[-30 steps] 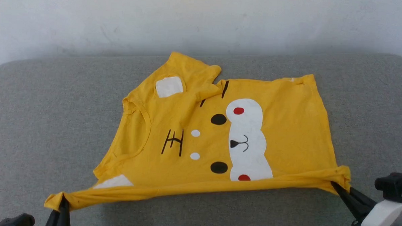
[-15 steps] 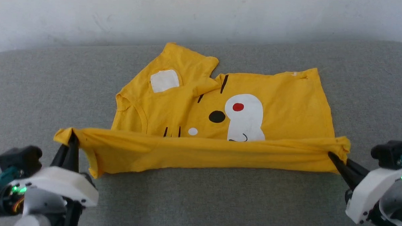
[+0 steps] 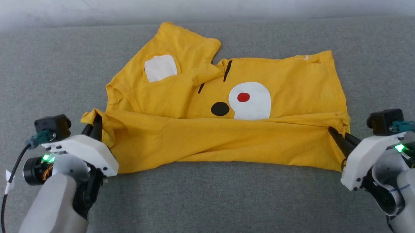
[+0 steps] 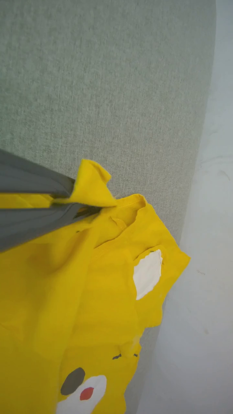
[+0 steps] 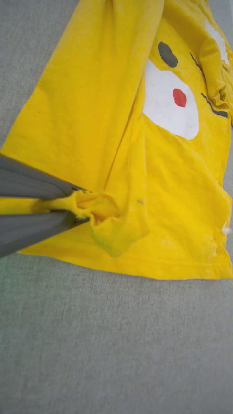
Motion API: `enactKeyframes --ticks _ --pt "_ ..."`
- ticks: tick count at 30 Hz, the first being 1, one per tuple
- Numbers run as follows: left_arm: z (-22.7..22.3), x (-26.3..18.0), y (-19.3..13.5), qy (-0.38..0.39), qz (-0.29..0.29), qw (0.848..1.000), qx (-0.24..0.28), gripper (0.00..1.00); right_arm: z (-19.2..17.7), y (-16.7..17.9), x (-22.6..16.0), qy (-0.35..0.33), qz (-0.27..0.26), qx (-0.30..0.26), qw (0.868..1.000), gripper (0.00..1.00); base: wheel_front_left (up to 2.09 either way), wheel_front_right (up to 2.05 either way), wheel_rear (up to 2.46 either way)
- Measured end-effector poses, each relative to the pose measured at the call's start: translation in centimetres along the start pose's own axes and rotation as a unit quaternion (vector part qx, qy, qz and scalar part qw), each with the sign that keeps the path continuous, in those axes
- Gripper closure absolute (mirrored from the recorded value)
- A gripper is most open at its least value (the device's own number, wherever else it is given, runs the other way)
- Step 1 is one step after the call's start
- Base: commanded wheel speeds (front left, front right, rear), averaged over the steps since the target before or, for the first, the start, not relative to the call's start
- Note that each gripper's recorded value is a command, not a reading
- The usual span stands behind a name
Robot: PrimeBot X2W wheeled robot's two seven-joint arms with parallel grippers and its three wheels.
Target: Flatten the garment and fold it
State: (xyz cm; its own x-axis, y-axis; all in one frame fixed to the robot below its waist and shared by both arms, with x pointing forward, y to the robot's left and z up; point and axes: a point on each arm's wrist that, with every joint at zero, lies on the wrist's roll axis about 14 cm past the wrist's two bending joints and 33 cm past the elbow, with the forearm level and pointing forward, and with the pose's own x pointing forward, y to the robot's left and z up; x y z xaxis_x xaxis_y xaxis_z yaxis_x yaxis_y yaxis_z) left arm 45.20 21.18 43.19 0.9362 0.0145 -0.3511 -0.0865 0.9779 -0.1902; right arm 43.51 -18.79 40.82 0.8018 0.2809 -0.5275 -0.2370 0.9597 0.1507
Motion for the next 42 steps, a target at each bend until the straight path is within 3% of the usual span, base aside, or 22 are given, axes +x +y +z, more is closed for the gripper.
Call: enactKeyframes --ticks 1,2,3,4,5,16,19,22,27,32,41,42 --pt "-0.4 0.4 0.0 0.004 0.0 1.0 0.0 1.0 -0.1 0.0 0.4 0.0 0.0 0.002 1.0 0.86 0.0 0.0 0.0" --pt "-0.7 0.8 0.0 0.007 -0.001 1.0 0.0 0.99 -0.3 0.1 0.8 0.001 0.001 0.002 1.0 0.59 0.0 0.0 0.0" --pt "-1.0 1.1 -0.1 0.008 -0.003 1.0 -0.002 0.64 -0.4 0.2 1.1 0.001 0.003 0.003 1.0 0.0 0.0 0.0 0.0" --pt "-1.3 1.3 -0.2 0.012 -0.005 1.0 -0.007 0.22 -0.6 0.4 1.3 -0.001 0.005 0.004 1.0 0.0 0.0 0.0 0.0" --pt "-1.6 1.4 -0.3 0.015 -0.007 1.0 -0.009 0.0 -0.6 0.5 1.4 -0.005 0.007 0.002 1.0 0.0 0.0 0.0 0.0" --pt "0.5 -0.9 0.4 -0.033 -0.004 0.999 -0.04 0.0 3.0 2.5 -1.7 -0.155 0.024 -0.021 0.987 0.0 0.0 0.0 0.0" --pt "1.0 -2.2 0.9 -0.014 -0.015 1.0 -0.022 0.0 4.2 2.4 -3.6 -0.199 0.013 -0.032 0.979 0.0 0.0 0.0 0.0" --pt "0.3 -3.6 1.3 0.058 -0.033 0.998 0.005 0.0 5.6 2.5 -6.0 -0.244 -0.005 -0.034 0.969 0.0 0.0 0.0 0.0" --pt "-1.0 -4.7 1.1 0.14 -0.052 0.988 0.028 0.0 5.3 2.7 -7.6 -0.246 -0.021 -0.029 0.969 0.0 0.0 0.0 0.0" --pt "-4.0 -5.8 0.4 0.253 -0.068 0.964 0.047 0.0 4.5 2.8 -8.6 -0.234 -0.034 -0.018 0.971 0.0 0.0 0.0 0.0" --pt "-7.5 -5.5 0.6 0.334 -0.053 0.938 0.078 0.0 4.2 1.8 -9.2 -0.228 -0.053 -0.007 0.972 0.0 0.0 0.0 0.0" --pt "-7.6 -5.4 0.4 0.339 -0.055 0.936 0.081 0.16 4.1 1.5 -9.3 -0.226 -0.057 -0.006 0.972 0.0 0.0 0.0 0.0"
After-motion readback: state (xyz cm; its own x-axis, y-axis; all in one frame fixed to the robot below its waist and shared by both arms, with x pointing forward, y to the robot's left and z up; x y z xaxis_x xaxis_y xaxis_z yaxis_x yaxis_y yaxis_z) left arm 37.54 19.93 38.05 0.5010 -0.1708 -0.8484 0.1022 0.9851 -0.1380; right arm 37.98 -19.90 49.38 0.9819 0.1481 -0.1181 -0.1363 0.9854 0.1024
